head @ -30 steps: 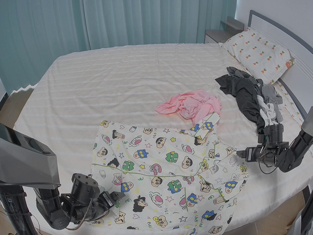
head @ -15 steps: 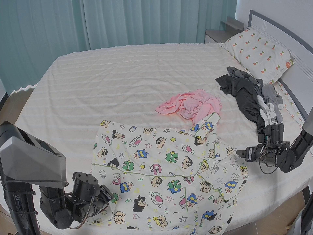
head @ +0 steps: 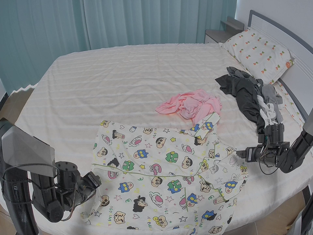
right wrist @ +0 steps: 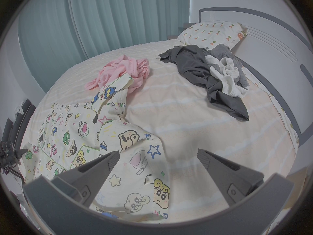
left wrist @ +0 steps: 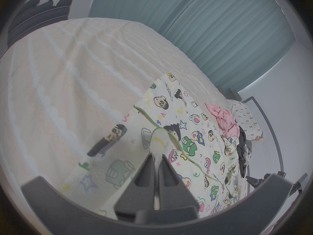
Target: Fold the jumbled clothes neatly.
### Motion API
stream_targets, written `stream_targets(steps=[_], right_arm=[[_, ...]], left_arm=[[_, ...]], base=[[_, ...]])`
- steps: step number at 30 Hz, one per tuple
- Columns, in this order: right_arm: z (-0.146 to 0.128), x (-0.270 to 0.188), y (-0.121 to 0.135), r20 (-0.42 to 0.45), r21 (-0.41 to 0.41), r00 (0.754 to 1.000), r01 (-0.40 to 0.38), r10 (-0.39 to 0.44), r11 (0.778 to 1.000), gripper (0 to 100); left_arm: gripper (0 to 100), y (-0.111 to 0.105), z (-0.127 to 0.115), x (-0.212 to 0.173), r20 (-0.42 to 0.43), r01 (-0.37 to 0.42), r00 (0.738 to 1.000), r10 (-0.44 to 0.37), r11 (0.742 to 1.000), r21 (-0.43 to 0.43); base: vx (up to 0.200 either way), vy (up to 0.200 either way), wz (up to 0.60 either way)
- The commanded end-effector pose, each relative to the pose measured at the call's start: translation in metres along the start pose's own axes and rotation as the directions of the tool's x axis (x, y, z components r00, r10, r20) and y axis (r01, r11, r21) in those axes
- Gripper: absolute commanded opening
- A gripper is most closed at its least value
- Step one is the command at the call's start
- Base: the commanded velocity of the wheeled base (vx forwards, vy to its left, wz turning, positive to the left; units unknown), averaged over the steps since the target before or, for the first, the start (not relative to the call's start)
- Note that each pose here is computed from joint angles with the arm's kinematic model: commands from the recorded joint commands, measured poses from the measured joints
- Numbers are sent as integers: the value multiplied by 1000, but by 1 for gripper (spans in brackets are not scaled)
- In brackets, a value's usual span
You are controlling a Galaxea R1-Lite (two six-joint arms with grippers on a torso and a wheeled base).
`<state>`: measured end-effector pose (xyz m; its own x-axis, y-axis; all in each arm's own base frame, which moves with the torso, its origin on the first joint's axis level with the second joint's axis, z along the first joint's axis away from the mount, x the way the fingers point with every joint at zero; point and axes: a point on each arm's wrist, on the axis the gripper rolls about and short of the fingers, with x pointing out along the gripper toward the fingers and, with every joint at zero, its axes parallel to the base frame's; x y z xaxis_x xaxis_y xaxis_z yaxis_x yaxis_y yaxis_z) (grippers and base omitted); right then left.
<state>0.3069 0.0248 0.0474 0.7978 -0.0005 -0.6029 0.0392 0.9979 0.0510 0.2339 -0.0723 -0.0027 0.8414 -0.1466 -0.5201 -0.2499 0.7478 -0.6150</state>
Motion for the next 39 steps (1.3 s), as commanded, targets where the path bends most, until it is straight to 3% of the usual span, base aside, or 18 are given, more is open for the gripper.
stream_targets(steps=[1,12,21,38,39], right_arm=[[0,0,0,-1,0,1000,0,0,1000,100],[-1,0,0,-5,-1,1000,-1,1,1000,100],[-1,0,0,-8,-2,1000,-1,1,1000,100],[-2,1,0,-12,-2,1000,1,-1,1000,100],[-2,1,0,-12,-2,1000,1,-1,1000,100]], left_arm=[[0,15,11,8,-3,-14,1000,14,1000,-10],[0,20,37,19,13,71,997,-71,997,-10],[0,28,46,23,-47,148,988,-149,989,-27],[0,56,53,36,-27,68,997,-68,998,-6],[100,57,53,37,-25,68,997,-68,998,-7]], base=[[0,0,0],[0,0,0],[0,0,0],[0,0,0],[0,0,0]])
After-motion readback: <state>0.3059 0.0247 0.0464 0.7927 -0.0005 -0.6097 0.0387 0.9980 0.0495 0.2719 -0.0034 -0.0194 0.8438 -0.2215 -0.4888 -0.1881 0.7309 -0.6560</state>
